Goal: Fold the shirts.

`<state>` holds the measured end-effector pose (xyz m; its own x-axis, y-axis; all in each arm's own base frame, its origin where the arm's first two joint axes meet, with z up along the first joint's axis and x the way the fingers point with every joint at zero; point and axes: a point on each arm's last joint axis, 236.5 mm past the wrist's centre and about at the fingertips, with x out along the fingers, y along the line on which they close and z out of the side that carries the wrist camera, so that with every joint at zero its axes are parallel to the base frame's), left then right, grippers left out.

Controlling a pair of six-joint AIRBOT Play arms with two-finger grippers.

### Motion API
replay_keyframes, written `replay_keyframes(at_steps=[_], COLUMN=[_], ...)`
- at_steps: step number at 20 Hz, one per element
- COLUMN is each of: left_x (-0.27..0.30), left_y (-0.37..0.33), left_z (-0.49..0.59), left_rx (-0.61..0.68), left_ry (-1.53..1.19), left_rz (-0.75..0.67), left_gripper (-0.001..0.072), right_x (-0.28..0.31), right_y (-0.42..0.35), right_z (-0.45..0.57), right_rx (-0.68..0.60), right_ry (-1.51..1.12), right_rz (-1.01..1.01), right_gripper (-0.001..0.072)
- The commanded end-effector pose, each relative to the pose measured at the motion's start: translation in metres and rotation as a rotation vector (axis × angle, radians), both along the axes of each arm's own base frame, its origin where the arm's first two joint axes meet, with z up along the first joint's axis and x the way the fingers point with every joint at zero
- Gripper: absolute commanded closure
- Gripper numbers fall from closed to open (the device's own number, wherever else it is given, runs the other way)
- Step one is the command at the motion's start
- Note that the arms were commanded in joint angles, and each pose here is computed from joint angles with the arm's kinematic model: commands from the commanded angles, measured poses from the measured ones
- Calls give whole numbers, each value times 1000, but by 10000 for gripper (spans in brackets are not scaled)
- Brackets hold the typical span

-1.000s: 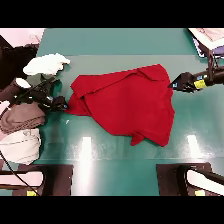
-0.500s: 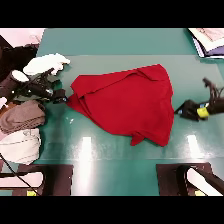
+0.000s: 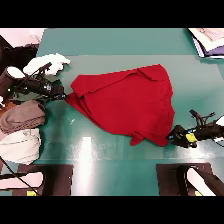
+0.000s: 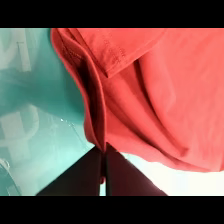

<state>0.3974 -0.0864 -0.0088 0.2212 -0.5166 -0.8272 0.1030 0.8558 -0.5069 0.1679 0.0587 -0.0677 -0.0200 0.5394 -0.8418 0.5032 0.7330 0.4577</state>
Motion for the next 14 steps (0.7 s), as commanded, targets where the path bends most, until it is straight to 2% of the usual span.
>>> replay_keyframes(at_steps=[1,3,5,6,7,10,14], left_x=[1,0,-2,-3,-3,11,30], left_y=[0,0,-1,-1,-1,13,33], left_z=[1,1,1,1,3,40,174], left_rx=[1,0,-2,-3,-2,12,26], left_ry=[-4,-2,5,9,4,-102,-389], left_rz=[-1,-1,-6,-8,-8,64,126], left_gripper=[686,686,686,687,687,687,686], right_x=[6,7,7,9,11,50,155], right_y=[11,19,26,29,32,28,8], right_z=[-10,-12,-14,-15,-14,18,148], right_rx=[18,8,-6,-13,-21,-51,-156], right_ry=[-34,-51,-71,-84,-100,-223,-638], right_rz=[-37,6,53,75,88,113,83], right_gripper=[281,285,472,614,695,696,696])
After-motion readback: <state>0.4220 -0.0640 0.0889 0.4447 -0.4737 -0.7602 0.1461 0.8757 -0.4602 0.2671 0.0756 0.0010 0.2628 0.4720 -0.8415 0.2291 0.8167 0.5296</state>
